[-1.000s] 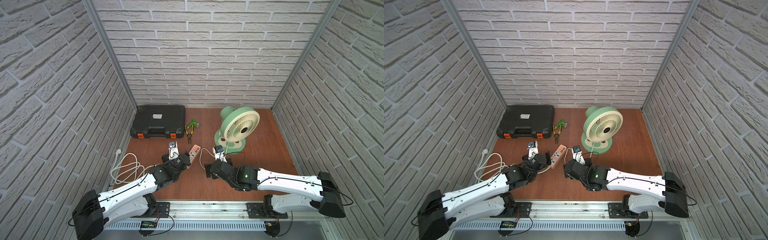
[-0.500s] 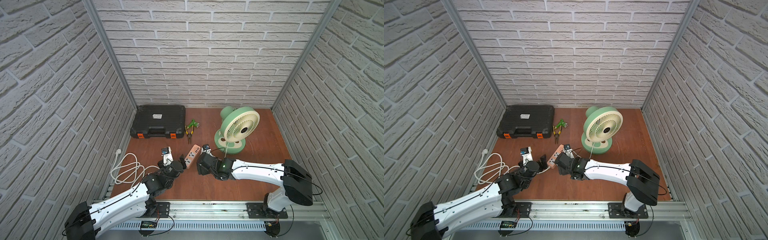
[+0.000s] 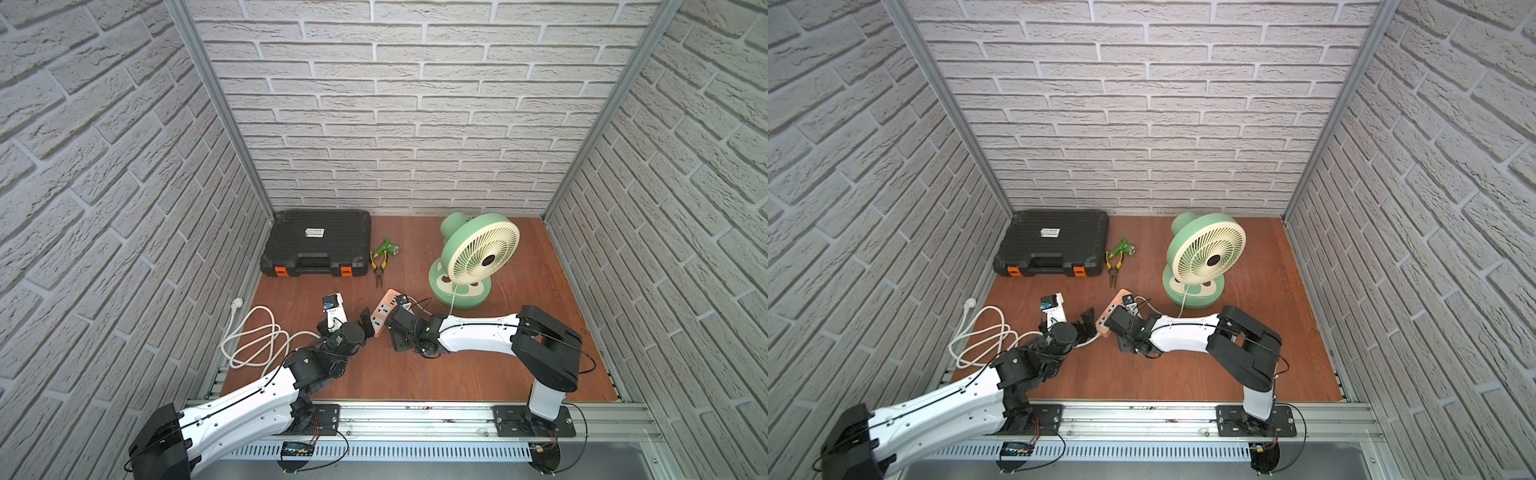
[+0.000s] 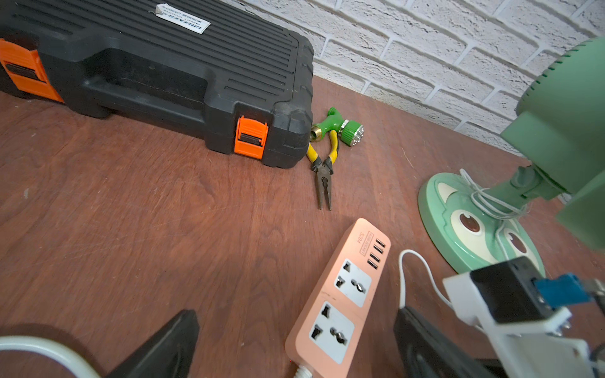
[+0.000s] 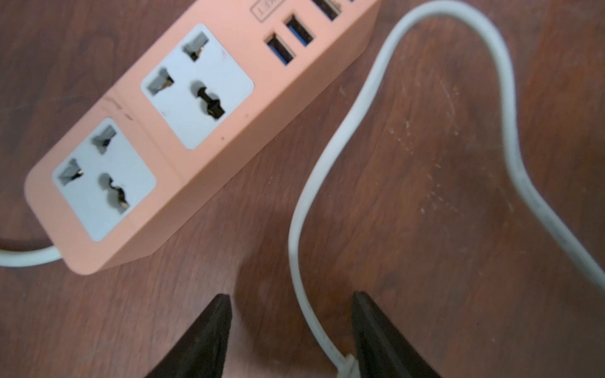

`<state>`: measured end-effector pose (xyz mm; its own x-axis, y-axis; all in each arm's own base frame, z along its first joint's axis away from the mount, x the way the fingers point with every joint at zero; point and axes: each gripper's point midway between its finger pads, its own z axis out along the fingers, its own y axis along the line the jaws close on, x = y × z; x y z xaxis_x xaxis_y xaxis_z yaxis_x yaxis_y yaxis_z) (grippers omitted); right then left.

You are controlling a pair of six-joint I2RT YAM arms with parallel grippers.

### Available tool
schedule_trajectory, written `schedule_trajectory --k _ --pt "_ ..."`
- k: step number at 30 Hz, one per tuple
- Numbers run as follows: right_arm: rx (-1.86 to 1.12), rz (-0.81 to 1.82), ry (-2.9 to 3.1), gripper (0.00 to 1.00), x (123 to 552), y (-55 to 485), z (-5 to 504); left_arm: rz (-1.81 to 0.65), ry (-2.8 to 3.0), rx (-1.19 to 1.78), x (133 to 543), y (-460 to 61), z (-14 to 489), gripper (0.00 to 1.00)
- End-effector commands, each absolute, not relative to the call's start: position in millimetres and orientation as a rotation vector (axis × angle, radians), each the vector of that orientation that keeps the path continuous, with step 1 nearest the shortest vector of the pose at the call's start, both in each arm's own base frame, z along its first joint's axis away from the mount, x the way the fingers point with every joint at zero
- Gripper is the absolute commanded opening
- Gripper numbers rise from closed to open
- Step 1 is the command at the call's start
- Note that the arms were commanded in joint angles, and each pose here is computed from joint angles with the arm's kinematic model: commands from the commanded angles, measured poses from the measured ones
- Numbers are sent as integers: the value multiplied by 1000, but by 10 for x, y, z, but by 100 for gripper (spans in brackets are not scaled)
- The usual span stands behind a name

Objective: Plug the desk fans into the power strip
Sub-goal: Pick up the plug from the center of the board.

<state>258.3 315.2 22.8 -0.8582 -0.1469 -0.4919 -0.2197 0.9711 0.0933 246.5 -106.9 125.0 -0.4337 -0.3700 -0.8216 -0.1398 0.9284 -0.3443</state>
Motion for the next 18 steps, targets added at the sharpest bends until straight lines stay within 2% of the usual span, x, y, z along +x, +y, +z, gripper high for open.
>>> schedule_trajectory --k 1,5,10,18 --pt "-244 236 2587 59 2679 3203 258 -321 1995 -372 2487 -1123 1266 98" --pt "-239 237 2594 50 2678 3183 208 -342 2003 -355 2492 -1177 1236 98" --pt "-219 241 2594 28 2681 3143 203 -342 2018 -339 2508 -1219 1219 98" --pt "-182 262 2569 3 2700 3086 346 -344 2014 -319 2541 -1266 1252 98"
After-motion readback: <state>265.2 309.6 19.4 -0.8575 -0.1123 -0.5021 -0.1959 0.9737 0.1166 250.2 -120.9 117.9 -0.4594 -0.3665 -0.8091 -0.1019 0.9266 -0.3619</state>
